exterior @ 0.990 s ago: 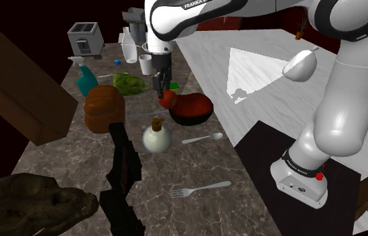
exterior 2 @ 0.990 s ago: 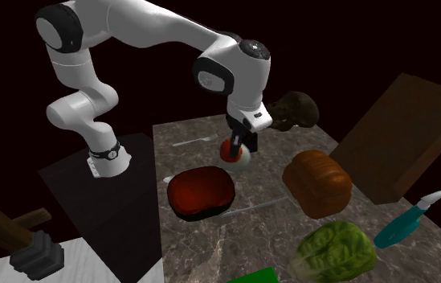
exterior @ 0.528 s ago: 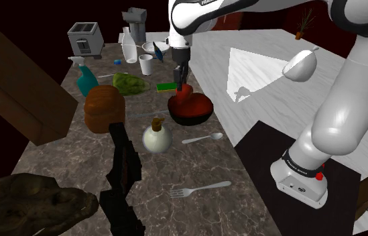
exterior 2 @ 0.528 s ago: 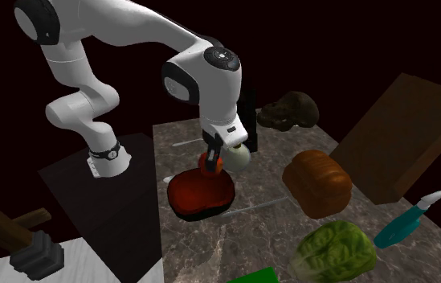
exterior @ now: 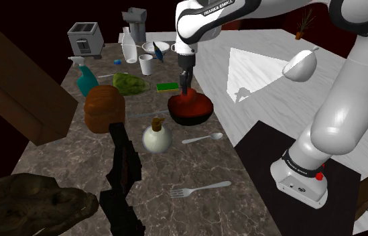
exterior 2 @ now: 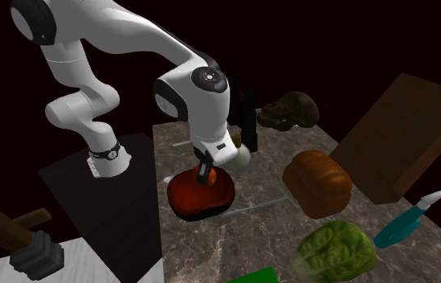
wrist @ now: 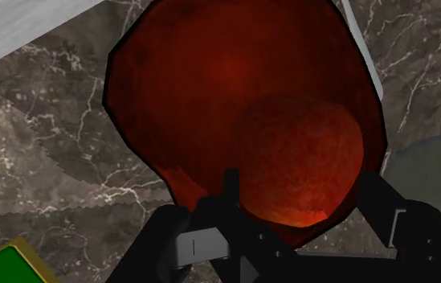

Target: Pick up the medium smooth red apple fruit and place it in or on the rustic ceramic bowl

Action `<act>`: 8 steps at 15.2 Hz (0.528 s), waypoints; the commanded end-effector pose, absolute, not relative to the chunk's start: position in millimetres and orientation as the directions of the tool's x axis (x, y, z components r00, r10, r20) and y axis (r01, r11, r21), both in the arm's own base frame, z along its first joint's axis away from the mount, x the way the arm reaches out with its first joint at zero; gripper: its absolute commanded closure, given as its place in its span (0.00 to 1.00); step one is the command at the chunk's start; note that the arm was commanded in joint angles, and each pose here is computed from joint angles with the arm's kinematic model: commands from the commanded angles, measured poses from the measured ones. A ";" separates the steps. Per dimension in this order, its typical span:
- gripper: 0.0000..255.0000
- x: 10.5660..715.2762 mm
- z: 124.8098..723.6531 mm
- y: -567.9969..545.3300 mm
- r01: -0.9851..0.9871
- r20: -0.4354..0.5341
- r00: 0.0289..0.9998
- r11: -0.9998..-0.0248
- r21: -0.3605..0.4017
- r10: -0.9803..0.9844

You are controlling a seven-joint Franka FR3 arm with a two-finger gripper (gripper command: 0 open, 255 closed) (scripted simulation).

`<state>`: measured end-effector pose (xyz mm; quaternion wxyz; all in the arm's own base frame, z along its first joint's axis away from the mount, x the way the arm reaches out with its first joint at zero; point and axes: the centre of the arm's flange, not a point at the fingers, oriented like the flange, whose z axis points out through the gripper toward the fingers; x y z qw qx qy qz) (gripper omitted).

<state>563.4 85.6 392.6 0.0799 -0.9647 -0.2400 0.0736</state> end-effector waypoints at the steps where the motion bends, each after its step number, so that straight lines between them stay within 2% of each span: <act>1: 1.00 563.2 383.0 85.6 0.451 -0.103 0.874 -0.872 -0.189 0.475; 8: 1.00 563.2 352.2 85.6 0.451 -0.103 0.874 -0.872 -0.189 0.475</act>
